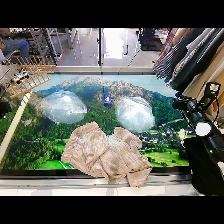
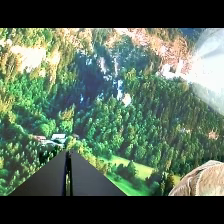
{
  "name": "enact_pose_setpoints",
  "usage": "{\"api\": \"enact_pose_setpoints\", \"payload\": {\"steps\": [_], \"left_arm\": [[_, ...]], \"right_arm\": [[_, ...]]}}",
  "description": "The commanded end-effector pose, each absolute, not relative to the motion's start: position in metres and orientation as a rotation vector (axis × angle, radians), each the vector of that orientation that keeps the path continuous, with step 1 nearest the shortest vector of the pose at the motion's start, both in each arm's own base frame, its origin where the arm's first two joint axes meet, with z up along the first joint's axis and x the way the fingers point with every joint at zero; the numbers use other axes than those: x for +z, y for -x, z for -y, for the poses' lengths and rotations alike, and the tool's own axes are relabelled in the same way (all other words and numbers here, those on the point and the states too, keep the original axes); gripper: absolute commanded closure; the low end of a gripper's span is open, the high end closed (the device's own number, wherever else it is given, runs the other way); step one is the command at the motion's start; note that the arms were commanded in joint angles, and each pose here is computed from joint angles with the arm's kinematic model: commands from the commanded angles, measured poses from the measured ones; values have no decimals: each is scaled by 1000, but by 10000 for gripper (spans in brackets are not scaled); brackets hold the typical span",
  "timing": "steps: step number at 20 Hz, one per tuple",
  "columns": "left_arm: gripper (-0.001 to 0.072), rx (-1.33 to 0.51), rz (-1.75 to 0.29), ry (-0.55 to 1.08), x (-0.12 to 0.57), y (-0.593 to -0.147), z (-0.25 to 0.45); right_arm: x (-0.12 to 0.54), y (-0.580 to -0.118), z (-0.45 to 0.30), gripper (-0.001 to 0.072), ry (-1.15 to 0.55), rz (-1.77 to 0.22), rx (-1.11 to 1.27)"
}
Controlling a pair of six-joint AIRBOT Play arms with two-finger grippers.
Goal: Fold the clothes and pants, and hang the long-sleeved shirts on hangers.
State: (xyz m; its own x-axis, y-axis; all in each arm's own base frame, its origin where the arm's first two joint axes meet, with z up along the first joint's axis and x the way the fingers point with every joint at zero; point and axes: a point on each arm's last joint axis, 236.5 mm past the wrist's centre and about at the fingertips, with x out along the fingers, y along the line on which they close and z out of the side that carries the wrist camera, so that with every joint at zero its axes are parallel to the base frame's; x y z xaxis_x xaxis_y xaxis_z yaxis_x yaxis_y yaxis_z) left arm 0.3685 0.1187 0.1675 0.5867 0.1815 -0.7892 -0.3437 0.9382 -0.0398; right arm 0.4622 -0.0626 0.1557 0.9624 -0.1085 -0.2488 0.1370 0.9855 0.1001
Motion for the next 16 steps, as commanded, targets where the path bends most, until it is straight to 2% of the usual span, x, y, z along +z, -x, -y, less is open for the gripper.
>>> {"api": "enact_pose_setpoints", "payload": {"steps": [1,13,14,15,16], "left_arm": [[692,309,-894,197,167,-369,-119],[689,297,-840,205,175,-379,-118],[621,294,-824,207,177,-383,-118],[222,288,-795,210,180,-390,-118],[8,272,-762,228,184,-398,-115]], "right_arm": [[156,-462,62,695,-116,-246,-123],[157,-462,63,695,-116,-241,-126],[162,-463,66,695,-116,-218,-137],[165,-463,67,695,-150,-204,-145],[165,-462,65,694,-203,-206,-143]]}}
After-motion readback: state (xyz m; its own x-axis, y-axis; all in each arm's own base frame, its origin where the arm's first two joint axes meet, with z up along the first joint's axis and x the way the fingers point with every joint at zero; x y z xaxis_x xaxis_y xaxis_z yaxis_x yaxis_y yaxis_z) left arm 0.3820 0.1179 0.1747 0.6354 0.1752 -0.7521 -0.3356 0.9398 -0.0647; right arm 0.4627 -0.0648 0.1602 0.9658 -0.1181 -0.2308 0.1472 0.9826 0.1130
